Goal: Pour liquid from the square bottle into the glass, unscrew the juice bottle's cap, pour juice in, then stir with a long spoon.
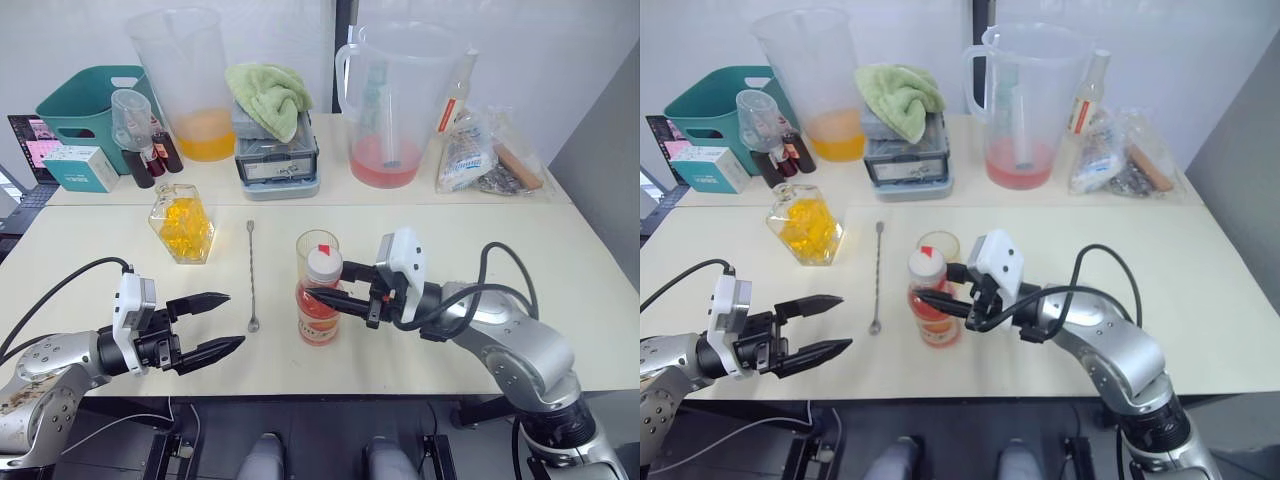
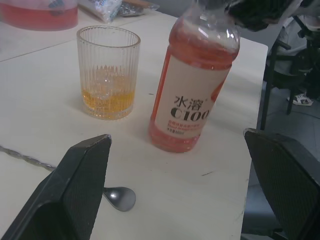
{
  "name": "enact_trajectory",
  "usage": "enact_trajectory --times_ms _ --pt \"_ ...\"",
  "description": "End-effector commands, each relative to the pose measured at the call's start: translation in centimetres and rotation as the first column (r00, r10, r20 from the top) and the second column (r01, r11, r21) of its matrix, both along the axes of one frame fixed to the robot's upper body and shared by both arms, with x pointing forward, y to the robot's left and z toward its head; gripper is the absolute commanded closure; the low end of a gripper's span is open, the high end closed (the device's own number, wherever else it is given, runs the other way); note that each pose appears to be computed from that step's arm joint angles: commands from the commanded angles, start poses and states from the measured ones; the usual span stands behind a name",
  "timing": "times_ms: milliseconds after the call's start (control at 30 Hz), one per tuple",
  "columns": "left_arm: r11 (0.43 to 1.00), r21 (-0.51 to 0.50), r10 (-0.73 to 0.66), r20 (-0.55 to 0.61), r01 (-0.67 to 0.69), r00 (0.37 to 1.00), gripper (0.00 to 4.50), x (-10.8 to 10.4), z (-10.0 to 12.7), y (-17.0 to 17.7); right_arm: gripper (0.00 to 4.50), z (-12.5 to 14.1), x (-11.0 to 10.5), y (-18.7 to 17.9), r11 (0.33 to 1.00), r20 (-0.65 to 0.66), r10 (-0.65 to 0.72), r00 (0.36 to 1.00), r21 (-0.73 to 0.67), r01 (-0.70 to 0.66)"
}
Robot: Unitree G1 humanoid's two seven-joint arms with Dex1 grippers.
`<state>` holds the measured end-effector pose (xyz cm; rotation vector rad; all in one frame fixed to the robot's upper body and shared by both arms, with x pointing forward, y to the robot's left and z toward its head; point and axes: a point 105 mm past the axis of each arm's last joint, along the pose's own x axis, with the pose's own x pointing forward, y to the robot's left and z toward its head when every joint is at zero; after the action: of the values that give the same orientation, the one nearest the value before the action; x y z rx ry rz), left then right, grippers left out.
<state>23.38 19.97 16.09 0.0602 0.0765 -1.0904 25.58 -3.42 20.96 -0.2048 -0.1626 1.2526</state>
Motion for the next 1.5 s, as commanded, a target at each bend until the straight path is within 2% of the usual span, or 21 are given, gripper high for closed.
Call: enact_trajectory --times_ms 33,167,233,267,433,467,633,767,933,1100,1200,1400,1433,1500 --pt "1.000 0.019 -0.011 0.030 0.010 1.000 0.00 0.0 0.6 0.0 3.25 -0.3 -0.5 0.3 1.000 0.030 0.020 0.999 0.004 -0.020" --pt "1.000 0.022 -0.012 0.027 0.011 1.000 0.00 -0.1 0.6 0.1 3.25 -0.6 -0.4 0.3 1.000 0.012 0.021 1.000 0.011 -0.021" --pt "1.000 0.022 -0.012 0.026 0.011 1.000 0.00 -0.1 0.5 0.1 2.23 -0.2 -0.3 0.3 0.999 0.012 0.024 1.000 0.023 -0.024" --pt "1.000 0.022 -0.012 0.025 0.011 1.000 0.00 -0.1 0.5 0.1 1.87 0.0 -0.4 0.3 0.999 0.011 0.034 0.999 0.026 -0.034" --pt "1.000 0.025 -0.013 0.027 0.012 1.000 0.00 -0.1 0.6 0.2 0.18 2.1 -0.5 -0.1 0.995 0.015 0.079 0.997 0.055 -0.080" --pt "1.000 0.026 -0.014 0.028 0.013 1.000 0.00 0.0 0.6 0.2 0.05 2.4 -0.6 -0.2 0.992 0.011 0.112 0.994 0.055 -0.112" --pt "0.999 0.028 -0.022 0.028 0.022 0.999 0.00 0.3 0.8 0.3 0.05 2.7 0.0 -0.2 0.958 -0.011 0.288 0.958 0.015 -0.288" --pt "0.999 0.033 -0.031 0.026 0.031 0.999 0.00 0.3 1.1 0.4 0.05 2.6 1.0 -0.1 0.896 -0.048 0.444 0.895 0.013 -0.444" --pt "0.998 0.055 -0.032 0.022 0.031 0.999 0.00 -0.1 1.6 0.8 0.05 1.7 3.2 0.9 0.852 -0.038 0.522 0.852 -0.030 -0.523" --pt "0.997 0.069 -0.026 0.022 0.024 0.999 0.00 -0.8 2.0 1.0 0.05 1.3 3.7 0.9 0.813 -0.037 0.579 0.814 -0.046 -0.580" --pt "0.997 0.068 -0.024 0.025 0.022 0.999 0.00 -1.0 2.1 1.0 0.88 1.4 4.1 0.8 0.810 -0.028 0.584 0.811 -0.047 -0.585" --pt "0.999 0.021 -0.025 0.057 0.024 0.998 0.00 -0.9 2.7 0.8 2.90 1.9 4.3 0.7 0.822 0.004 0.569 0.822 -0.039 -0.569" --pt "1.000 0.015 -0.028 0.058 0.027 0.998 0.00 -0.9 2.8 0.8 3.12 2.0 4.3 0.7 0.827 0.009 0.561 0.828 -0.032 -0.561" --pt "0.999 0.009 -0.035 0.065 0.035 0.997 0.00 -1.0 2.8 0.6 3.25 2.3 4.0 0.7 0.837 0.017 0.547 0.837 -0.015 -0.547"
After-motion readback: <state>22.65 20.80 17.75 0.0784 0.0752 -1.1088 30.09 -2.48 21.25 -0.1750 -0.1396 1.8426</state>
